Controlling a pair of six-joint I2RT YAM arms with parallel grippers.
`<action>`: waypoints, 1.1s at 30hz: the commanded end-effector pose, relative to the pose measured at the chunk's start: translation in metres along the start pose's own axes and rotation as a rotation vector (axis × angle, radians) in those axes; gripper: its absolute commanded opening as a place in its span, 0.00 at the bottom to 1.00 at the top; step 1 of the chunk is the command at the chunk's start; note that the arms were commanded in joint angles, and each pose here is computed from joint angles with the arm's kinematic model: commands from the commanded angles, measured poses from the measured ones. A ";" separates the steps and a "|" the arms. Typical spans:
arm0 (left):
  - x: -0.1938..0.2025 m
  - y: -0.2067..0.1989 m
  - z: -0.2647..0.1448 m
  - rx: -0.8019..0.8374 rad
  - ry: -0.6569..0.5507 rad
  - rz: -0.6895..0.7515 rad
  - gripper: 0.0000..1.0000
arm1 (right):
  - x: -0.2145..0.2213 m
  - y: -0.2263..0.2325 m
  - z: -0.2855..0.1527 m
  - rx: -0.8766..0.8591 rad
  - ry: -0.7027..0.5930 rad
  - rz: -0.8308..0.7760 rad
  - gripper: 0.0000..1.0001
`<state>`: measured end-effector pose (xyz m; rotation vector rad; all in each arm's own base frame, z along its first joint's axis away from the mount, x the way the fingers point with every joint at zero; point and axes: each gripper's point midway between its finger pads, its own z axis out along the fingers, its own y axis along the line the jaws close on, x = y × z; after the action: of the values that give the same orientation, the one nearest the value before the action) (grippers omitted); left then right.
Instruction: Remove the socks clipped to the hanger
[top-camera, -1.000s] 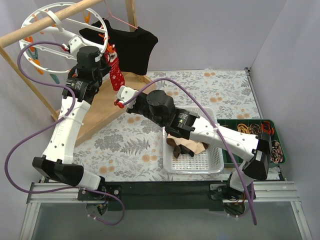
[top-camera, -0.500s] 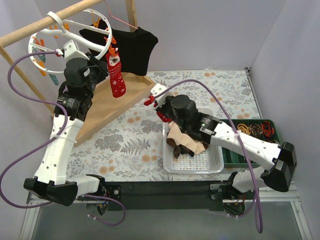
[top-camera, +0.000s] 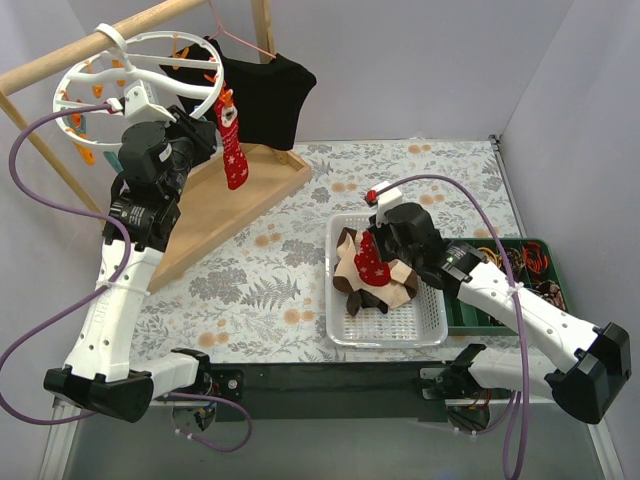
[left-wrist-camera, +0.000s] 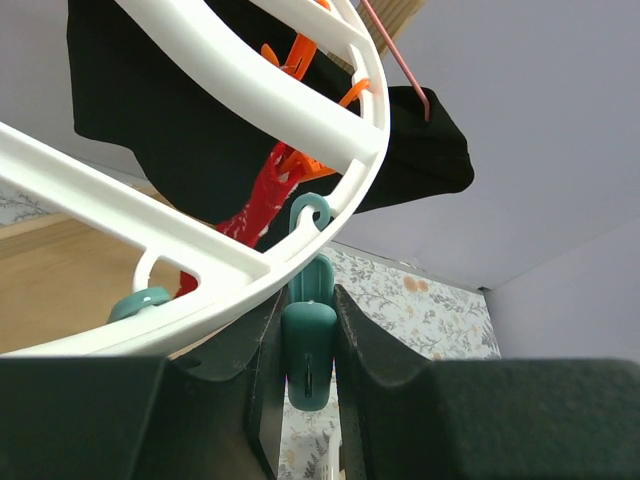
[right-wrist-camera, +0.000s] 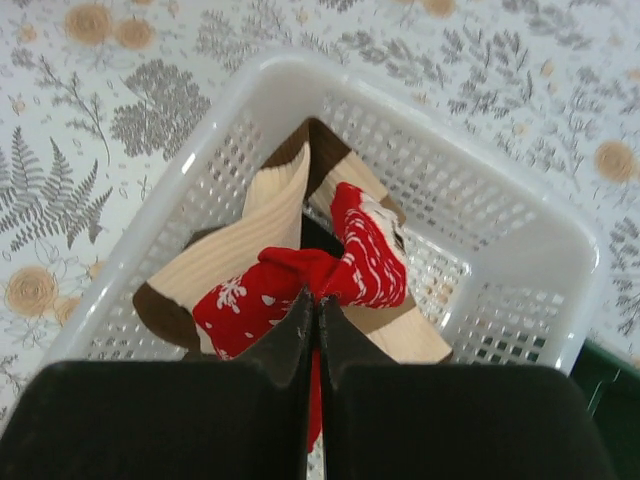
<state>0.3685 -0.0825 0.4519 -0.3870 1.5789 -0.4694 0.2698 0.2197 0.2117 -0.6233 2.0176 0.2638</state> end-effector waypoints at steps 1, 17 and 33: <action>-0.001 -0.008 -0.008 0.051 0.013 0.011 0.00 | 0.028 0.004 -0.012 -0.022 0.086 0.120 0.01; -0.001 -0.011 -0.013 0.069 0.022 -0.004 0.00 | -0.085 0.025 0.019 -0.128 -0.113 -0.018 0.84; -0.007 -0.020 -0.018 0.104 0.021 -0.017 0.00 | -0.266 0.130 0.111 -0.593 -0.586 -0.102 0.97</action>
<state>0.3653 -0.0852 0.4557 -0.3696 1.5754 -0.5042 0.3898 0.4315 0.3186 -0.8534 1.5911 0.7498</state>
